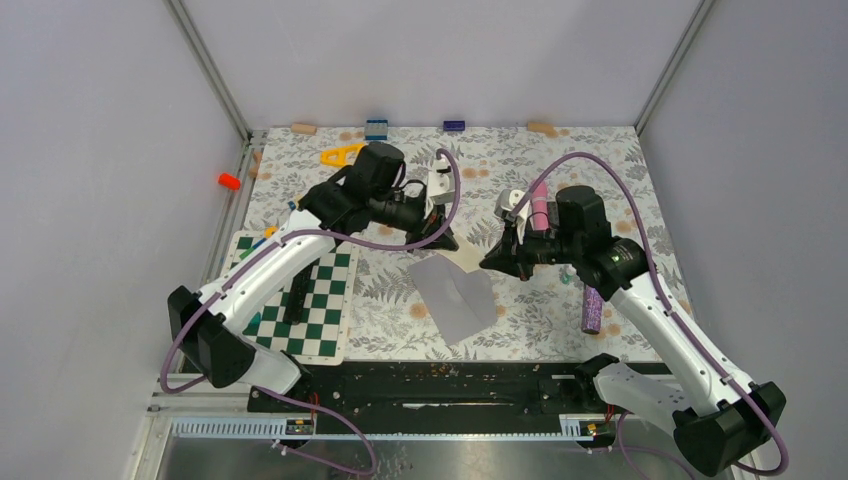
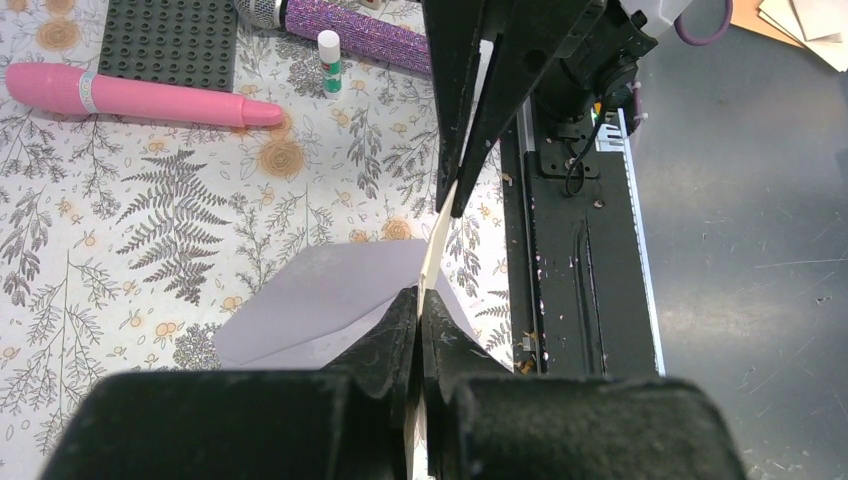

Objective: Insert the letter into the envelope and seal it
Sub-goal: Fold the letter.

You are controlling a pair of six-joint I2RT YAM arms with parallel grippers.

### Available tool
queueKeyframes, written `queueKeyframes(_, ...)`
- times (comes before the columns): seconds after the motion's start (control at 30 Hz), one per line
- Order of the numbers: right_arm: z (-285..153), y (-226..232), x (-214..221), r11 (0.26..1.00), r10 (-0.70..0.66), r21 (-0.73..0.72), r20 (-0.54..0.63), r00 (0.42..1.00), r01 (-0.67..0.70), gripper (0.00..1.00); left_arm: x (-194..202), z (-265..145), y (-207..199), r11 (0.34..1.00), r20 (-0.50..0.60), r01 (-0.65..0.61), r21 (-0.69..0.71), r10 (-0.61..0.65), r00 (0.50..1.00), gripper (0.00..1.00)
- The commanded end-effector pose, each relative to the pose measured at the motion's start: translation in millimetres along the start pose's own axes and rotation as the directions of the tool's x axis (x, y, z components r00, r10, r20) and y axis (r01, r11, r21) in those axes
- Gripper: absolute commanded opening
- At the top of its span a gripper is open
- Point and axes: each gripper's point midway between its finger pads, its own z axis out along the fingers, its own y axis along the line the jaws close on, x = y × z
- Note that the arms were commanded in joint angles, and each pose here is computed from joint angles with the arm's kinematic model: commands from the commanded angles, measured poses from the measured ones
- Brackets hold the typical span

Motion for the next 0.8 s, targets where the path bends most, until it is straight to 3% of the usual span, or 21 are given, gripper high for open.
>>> queueKeyframes(0.0,-7,3,-9,1.0,-0.028,0.0,0.022,0.999,0.028,0.0,-22,-13,-3,0.996,0.062,-0.08,-0.026,0.082,0.995,0.0)
queueKeyframes(0.1,-7,0,-10,1.0,-0.023,0.017,0.019,1.0,0.022,0.19,-21,-15,-3,0.996,0.063,-0.079,-0.027,0.081,0.995,0.0)
queueKeyframes(0.2,-7,0,-9,1.0,-0.02,0.013,0.02,1.0,0.02,0.18,-22,-15,-3,0.996,0.064,-0.081,-0.026,0.082,0.995,0.0)
queueKeyframes(0.27,-7,-2,-9,1.0,-0.018,0.021,0.018,1.0,0.018,0.4,-21,-15,-3,0.996,0.064,-0.081,-0.025,0.082,0.995,0.0)
queueKeyframes(0.3,-7,-3,-10,1.0,-0.017,0.027,0.018,1.0,0.016,0.46,-21,-16,-4,0.996,0.065,-0.083,-0.024,0.085,0.994,0.0)
queueKeyframes(0.43,-7,-3,-10,1.0,-0.016,0.026,0.018,1.0,0.015,0.48,-21,-16,-5,0.996,0.068,-0.085,-0.018,0.086,0.994,0.0)
queueKeyframes(0.57,-6,-12,-18,0.998,0.014,0.065,0.057,0.998,-0.017,0.65,-24,-16,-8,0.998,0.086,-0.066,0.008,0.065,0.994,0.0)
queueKeyframes(0.77,-4,-26,-34,0.988,0.103,0.101,0.16,0.982,-0.12,0.69,-30,-16,-9,0.997,0.153,0.032,0.07,-0.042,0.987,0.0)
